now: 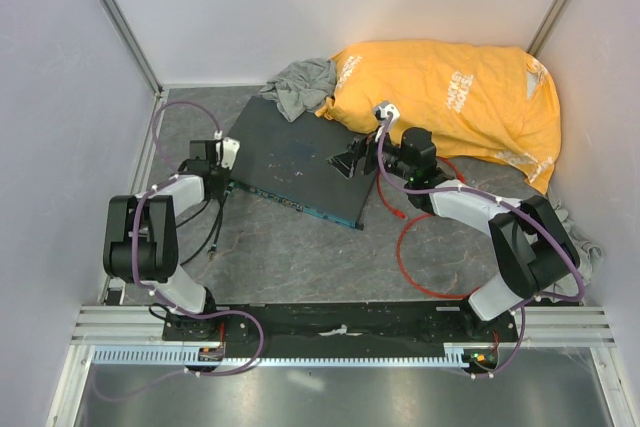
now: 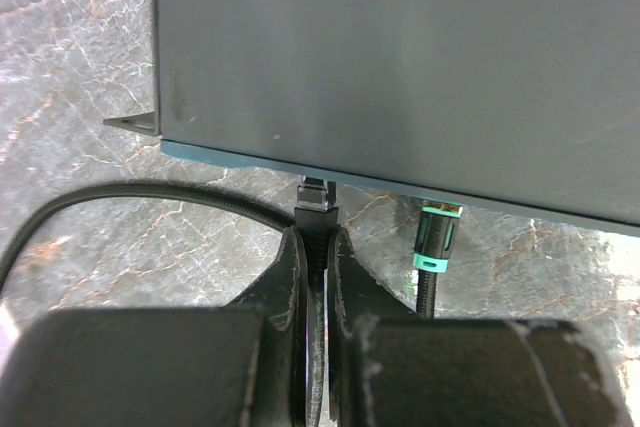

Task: Insert the plug into the switch port
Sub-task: Insert the connector into the switch port.

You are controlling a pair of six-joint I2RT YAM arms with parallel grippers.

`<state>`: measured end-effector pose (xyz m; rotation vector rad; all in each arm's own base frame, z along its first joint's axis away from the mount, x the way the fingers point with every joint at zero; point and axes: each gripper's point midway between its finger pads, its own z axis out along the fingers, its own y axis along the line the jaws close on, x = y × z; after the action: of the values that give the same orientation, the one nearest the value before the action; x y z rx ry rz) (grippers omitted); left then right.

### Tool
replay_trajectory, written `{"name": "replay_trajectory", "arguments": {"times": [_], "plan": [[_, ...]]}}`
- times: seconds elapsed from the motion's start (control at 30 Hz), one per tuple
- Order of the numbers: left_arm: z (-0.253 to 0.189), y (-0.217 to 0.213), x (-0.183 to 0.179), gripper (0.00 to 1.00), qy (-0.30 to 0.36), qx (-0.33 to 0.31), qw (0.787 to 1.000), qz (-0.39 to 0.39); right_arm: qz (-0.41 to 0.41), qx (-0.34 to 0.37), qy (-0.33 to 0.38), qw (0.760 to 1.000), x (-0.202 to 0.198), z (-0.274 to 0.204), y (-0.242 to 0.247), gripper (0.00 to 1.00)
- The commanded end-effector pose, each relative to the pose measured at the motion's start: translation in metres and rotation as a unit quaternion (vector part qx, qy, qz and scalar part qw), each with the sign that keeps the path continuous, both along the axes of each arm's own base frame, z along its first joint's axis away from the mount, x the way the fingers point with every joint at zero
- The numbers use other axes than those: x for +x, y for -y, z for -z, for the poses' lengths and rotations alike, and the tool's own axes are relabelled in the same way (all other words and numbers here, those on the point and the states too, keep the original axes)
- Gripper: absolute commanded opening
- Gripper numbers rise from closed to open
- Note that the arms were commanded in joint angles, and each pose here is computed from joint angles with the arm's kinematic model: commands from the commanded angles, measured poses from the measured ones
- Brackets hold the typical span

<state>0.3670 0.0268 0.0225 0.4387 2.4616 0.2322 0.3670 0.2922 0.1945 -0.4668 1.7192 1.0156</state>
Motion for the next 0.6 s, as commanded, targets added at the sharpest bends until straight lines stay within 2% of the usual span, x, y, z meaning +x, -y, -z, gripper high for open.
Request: {"name": "replay_trajectory", "arguments": {"times": [0.0,0.2,0.57], "plan": [[-0.014,0.012,0.016,0.02,0.041,0.047,0.997,0.038,-0.009,0.02,0.025,0.999,-0.001,-0.016,0.0,0.97],[-0.019,0.013,0.017,0.02,0.052,0.079,0.995,0.04,-0.006,0.023,0.026,0.999,-0.001,-0.017,0.001,0.97],[-0.034,0.015,0.016,0.01,0.098,0.081,0.99,0.053,-0.007,0.028,0.026,0.999,-0.002,-0.017,0.001,0.97]]}}
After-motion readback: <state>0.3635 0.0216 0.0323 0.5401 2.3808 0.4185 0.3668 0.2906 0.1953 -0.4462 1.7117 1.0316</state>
